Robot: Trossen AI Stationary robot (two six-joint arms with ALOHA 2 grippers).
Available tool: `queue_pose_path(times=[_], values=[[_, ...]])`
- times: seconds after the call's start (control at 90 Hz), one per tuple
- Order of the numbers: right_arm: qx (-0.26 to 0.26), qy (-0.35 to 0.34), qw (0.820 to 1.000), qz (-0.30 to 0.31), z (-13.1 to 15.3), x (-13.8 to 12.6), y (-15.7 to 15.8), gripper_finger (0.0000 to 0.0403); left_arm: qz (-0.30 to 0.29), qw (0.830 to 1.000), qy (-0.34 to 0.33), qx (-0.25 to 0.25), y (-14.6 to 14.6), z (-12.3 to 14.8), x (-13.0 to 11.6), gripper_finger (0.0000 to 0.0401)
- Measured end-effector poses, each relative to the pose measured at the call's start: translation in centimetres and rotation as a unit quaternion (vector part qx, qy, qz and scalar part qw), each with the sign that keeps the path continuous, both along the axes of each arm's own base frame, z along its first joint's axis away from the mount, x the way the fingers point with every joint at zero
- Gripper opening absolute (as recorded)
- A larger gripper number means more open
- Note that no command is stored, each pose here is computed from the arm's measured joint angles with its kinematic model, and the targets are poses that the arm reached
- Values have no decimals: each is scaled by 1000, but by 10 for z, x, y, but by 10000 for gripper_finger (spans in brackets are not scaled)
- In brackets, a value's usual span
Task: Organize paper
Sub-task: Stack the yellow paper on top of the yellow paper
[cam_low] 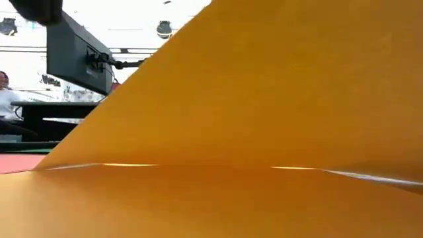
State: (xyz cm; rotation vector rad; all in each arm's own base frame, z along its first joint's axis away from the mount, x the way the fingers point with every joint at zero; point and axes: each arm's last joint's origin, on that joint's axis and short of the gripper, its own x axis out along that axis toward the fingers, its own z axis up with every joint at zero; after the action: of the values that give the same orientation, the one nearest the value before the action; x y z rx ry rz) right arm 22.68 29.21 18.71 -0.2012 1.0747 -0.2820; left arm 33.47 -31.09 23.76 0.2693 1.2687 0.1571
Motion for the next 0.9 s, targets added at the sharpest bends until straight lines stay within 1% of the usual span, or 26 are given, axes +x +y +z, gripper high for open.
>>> queue_pose_path(times=[0.1,0.156,0.222,0.289,0.344,0.411,0.489,0.556,0.644,0.689,0.744,0.822,0.9], values=[[27,-36,998,33,2,-11,18,87,6,999,-48,21,-15,2,-14,0],[28,-83,995,57,6,-16,28,88,1,996,-81,24,-24,3,-19,0],[26,-153,985,73,10,-23,41,88,-8,992,-126,28,-35,3,-23,0],[21,-187,978,93,11,-27,50,88,-16,987,-158,35,-43,2,-26,0],[15,-189,975,113,11,-31,54,88,-18,985,-168,39,-46,-1,-29,0],[18,-196,973,121,12,-35,58,88,-15,984,-174,37,-51,-4,-34,0],[41,-210,969,121,13,-35,64,89,-16,984,-176,29,-56,-10,-38,2],[61,-220,965,132,11,-32,71,96,-45,986,-161,7,-62,-23,-37,12],[70,-212,960,171,5,-28,80,117,-70,985,-154,-22,-67,-38,-31,40],[69,-211,957,185,5,-27,81,134,-71,985,-158,-24,-67,-42,-30,58],[77,-222,955,183,9,-26,82,157,-56,984,-168,-8,-64,-43,-30,77],[68,-230,953,183,10,-26,82,190,-27,983,-183,17,-59,-43,-31,98],[59,-225,954,188,6,-24,82,220,-31,981,-188,33,-57,-43,-30,112]])
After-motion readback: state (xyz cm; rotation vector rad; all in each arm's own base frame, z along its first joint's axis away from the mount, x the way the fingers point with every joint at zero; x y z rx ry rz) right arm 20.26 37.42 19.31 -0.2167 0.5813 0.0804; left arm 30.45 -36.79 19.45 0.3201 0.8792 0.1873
